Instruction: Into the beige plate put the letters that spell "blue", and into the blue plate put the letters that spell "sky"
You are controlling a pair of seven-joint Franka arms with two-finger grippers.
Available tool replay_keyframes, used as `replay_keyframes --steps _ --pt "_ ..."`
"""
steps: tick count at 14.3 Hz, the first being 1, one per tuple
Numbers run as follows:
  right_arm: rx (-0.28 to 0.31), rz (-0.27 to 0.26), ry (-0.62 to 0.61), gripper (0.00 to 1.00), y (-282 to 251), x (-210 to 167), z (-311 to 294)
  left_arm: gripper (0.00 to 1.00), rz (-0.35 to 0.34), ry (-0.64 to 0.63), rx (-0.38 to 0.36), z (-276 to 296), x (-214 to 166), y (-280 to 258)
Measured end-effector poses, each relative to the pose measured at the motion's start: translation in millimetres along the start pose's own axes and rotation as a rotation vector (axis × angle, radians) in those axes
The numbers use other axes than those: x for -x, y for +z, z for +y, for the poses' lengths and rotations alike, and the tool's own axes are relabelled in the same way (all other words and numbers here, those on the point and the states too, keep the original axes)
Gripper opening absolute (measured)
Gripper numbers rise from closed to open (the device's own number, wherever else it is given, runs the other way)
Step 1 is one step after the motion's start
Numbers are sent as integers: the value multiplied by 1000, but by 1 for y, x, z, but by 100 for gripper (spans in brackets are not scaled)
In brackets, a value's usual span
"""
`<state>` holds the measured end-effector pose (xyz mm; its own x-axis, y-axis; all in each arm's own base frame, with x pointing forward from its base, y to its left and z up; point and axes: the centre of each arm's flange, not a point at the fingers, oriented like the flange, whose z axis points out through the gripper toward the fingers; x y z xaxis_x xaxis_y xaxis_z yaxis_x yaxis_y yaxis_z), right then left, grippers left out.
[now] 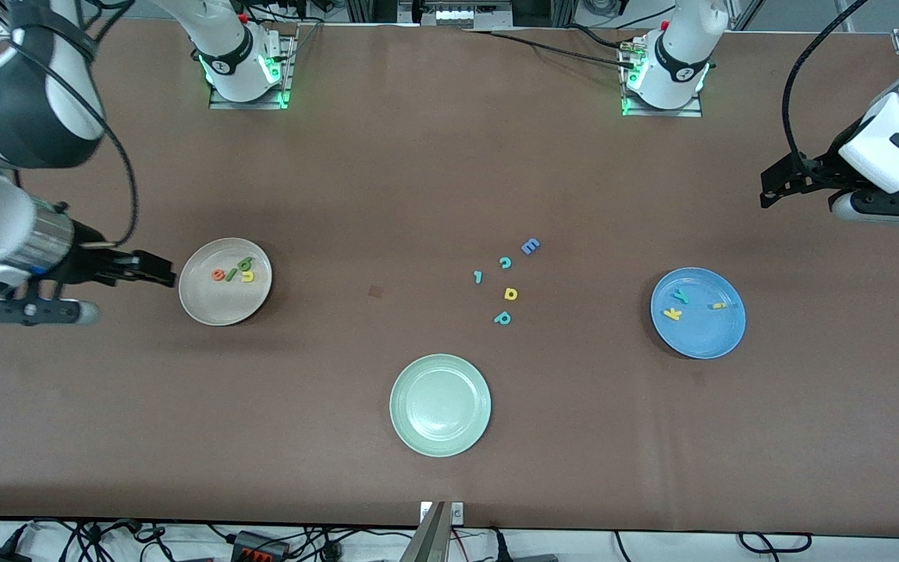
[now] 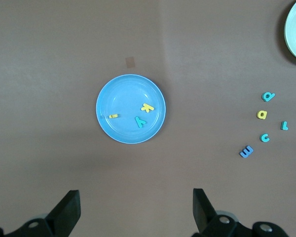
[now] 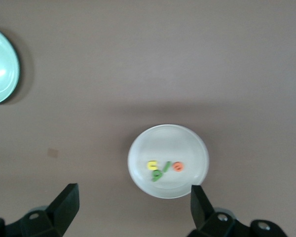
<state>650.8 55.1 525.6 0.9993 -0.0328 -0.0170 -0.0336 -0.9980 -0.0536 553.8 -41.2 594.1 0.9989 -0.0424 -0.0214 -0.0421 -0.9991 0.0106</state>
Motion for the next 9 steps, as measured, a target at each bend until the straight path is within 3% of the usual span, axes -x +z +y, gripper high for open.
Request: replay_keyframes --steps 4,9 --pt "13 76 9 100 -51 13 52 100 0 0 0 0 0 0" --pt "14 89 38 100 -89 36 99 100 0 0 0 0 0 0"
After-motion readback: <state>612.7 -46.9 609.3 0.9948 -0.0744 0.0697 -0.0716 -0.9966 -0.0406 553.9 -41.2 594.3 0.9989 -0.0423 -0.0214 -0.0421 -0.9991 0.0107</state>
